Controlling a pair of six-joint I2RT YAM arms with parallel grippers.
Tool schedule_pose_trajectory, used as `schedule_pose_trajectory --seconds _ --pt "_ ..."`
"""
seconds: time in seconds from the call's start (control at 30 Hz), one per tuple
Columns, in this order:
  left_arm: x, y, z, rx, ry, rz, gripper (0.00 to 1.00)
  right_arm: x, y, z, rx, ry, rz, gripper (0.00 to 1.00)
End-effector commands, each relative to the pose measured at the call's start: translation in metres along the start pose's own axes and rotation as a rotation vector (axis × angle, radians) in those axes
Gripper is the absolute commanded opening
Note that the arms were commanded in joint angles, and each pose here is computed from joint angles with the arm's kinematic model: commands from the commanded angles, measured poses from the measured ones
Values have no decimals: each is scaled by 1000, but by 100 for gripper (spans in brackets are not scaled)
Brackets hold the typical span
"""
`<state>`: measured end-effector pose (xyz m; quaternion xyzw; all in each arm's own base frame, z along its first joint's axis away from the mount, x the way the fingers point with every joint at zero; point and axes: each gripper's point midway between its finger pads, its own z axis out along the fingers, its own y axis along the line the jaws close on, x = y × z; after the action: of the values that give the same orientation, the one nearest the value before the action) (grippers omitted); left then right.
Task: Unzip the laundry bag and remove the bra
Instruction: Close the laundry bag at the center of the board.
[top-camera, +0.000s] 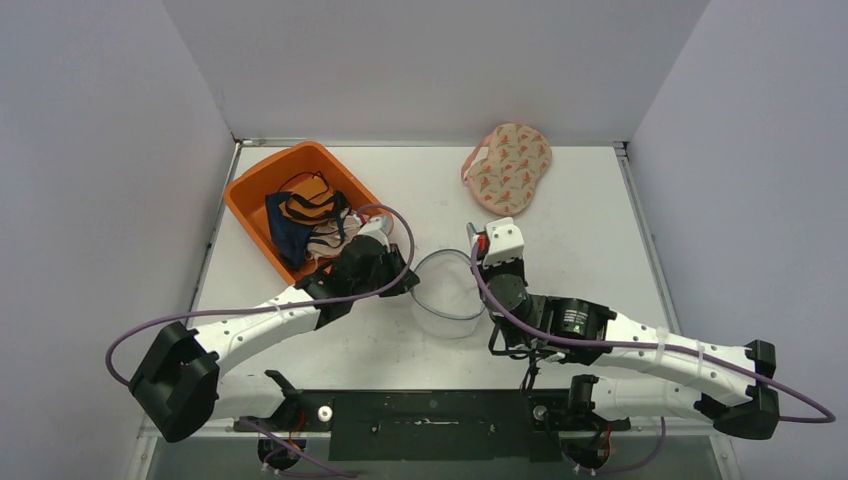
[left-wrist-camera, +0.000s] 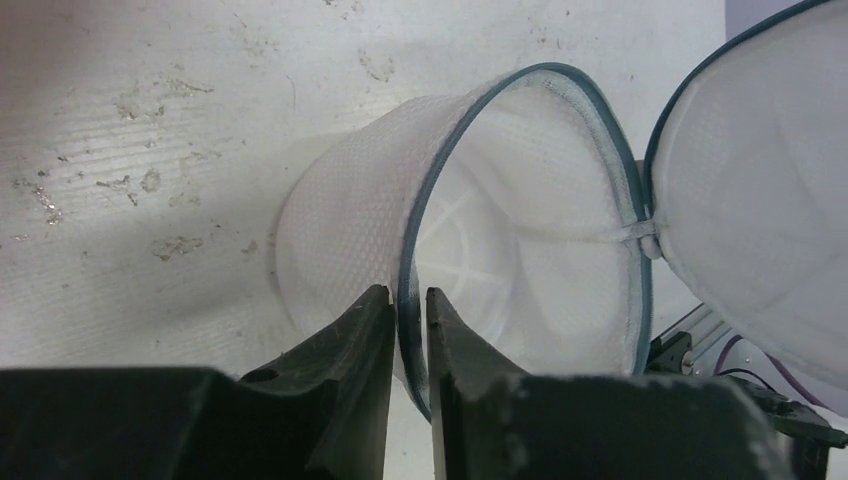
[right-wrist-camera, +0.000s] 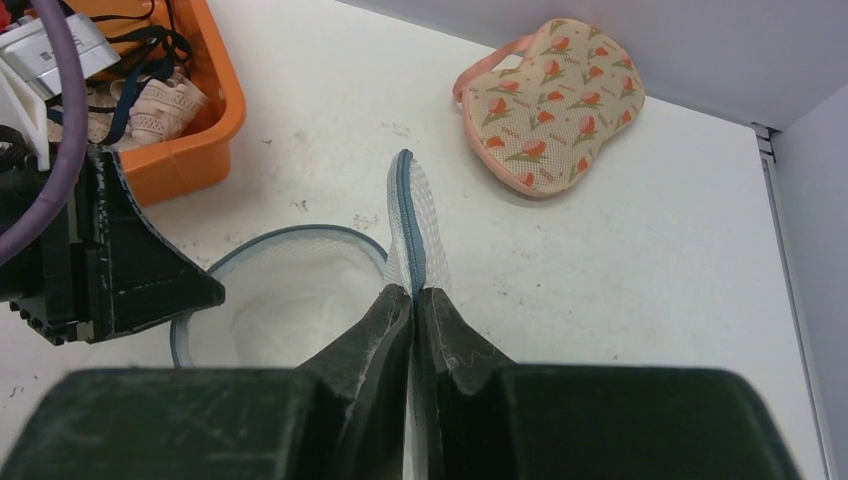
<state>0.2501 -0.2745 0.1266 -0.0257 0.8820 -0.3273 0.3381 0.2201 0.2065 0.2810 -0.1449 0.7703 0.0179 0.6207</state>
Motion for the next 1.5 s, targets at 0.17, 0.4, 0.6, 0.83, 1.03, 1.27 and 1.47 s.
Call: schedule_pose_trajectory --seconds 0.17,0.4,0.6,0.83,1.03,1.27,1.47 --pt "-39 -37 -39 93 -107 -16 68 -8 7 -6 -15 -30 -5 5" --pt "-59 -62 -74 155 -136 -184 96 -2 13 -5 -49 -42 -22 5" --pt "-86 -119 -99 312 -104 -354 96 0 15 -4 -62 -49 -52 5" --pt "-91 -152 -80 310 -16 -381 96 -2 20 -5 -75 -62 -69 5" --pt "-75 -167 -57 304 46 -369 97 -5 28 -8 -98 -74 -78 5" --pt "-74 -170 -44 307 55 -366 69 -3 36 -11 -113 -77 -109 5" --pt "-70 -169 -38 308 64 -357 26 -1 43 -14 -144 -79 -119 5"
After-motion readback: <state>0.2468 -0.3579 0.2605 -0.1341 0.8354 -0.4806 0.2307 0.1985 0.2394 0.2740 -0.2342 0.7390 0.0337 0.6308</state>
